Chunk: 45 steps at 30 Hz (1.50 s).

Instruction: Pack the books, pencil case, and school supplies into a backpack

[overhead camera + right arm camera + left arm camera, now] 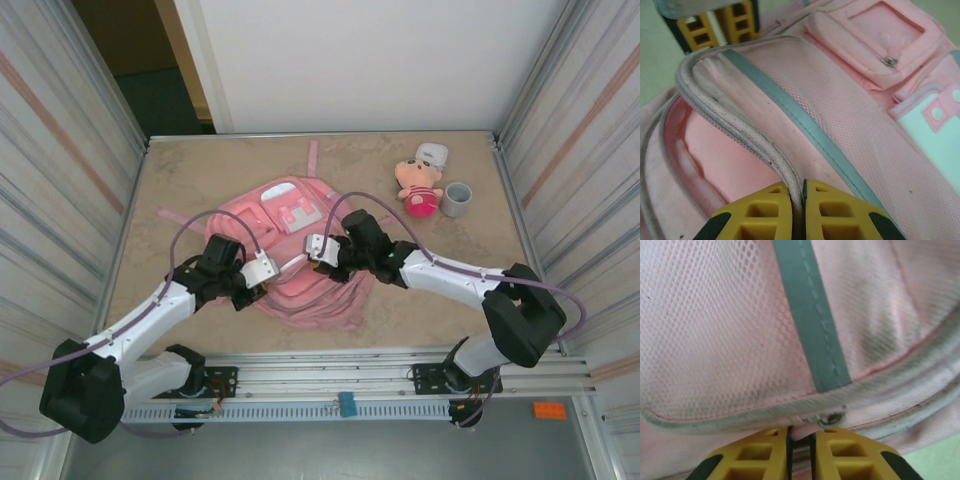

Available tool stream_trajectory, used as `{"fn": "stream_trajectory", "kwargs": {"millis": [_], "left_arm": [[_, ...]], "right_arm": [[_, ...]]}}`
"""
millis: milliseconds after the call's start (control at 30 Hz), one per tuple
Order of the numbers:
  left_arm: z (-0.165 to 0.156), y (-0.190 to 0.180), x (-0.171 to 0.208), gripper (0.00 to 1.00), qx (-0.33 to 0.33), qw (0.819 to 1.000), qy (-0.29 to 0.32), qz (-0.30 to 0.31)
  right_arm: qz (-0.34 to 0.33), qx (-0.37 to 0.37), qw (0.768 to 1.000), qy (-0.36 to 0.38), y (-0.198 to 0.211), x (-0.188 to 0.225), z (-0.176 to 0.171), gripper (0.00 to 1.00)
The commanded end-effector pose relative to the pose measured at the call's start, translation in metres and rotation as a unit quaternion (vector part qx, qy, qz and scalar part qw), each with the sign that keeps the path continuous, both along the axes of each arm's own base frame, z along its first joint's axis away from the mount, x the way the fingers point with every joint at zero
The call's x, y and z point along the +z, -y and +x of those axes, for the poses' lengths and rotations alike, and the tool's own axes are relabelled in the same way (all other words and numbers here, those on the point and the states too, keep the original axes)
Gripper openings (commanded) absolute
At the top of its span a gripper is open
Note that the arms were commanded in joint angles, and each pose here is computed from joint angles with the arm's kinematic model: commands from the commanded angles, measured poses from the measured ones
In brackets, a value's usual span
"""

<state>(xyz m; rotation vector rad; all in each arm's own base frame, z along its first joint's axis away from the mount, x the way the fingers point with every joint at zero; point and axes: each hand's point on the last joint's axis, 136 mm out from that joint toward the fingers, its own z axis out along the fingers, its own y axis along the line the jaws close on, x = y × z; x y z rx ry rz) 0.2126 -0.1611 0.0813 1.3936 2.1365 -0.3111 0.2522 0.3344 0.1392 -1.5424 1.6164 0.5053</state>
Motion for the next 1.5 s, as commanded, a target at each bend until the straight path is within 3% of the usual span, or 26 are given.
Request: {"fn": "stream_trajectory", "kwargs": {"millis": [0, 267, 400, 467, 533, 633, 767, 967, 1233, 1467], "left_arm": [[-0.011, 0.033, 0.029, 0.11, -0.029, 0.997, -0.004, -0.077], [-0.036, 0.061, 0.047, 0.07, -0.028, 0.988, -0.049, -0.147], [-0.029, 0.050, 0.056, 0.24, -0.012, 0.991, 0.000, -0.130], [-0.026, 0.040, 0.059, 0.49, -0.031, 0.994, 0.046, -0.094], [-0.019, 0.028, 0.062, 0.62, -0.056, 0.992, 0.102, -0.051], [-0.007, 0.016, 0.065, 0.72, -0.100, 0.982, 0.159, -0.008], [0.020, 0.010, 0.067, 0.76, -0.145, 0.968, 0.205, 0.010], [0.031, 0.034, 0.062, 0.76, -0.227, 0.955, 0.192, 0.002], [0.036, 0.074, 0.042, 0.76, -0.286, 0.937, 0.203, -0.005], [0.026, 0.094, 0.033, 0.27, -0.293, 0.940, 0.172, -0.013]], "right_arm": [[0.031, -0.031, 0.999, 0.006, 0.001, 0.017, 0.010, 0.00], [0.035, -0.042, 0.998, -0.001, 0.002, 0.010, 0.011, 0.00], [0.030, -0.008, 0.999, 0.011, 0.017, 0.011, 0.005, 0.00], [0.021, 0.027, 0.999, 0.004, 0.028, 0.012, -0.001, 0.01], [0.014, 0.049, 0.999, -0.011, 0.038, 0.014, -0.002, 0.01], [-0.001, 0.075, 0.997, 0.001, 0.044, 0.011, -0.002, 0.01], [-0.025, 0.077, 0.997, 0.011, 0.055, 0.006, 0.007, 0.02], [-0.020, 0.079, 0.997, 0.011, 0.062, 0.016, 0.018, 0.03], [-0.011, 0.086, 0.996, 0.003, 0.061, 0.020, 0.019, 0.03], [0.006, 0.070, 0.997, -0.015, 0.068, 0.014, 0.027, 0.04]]}}
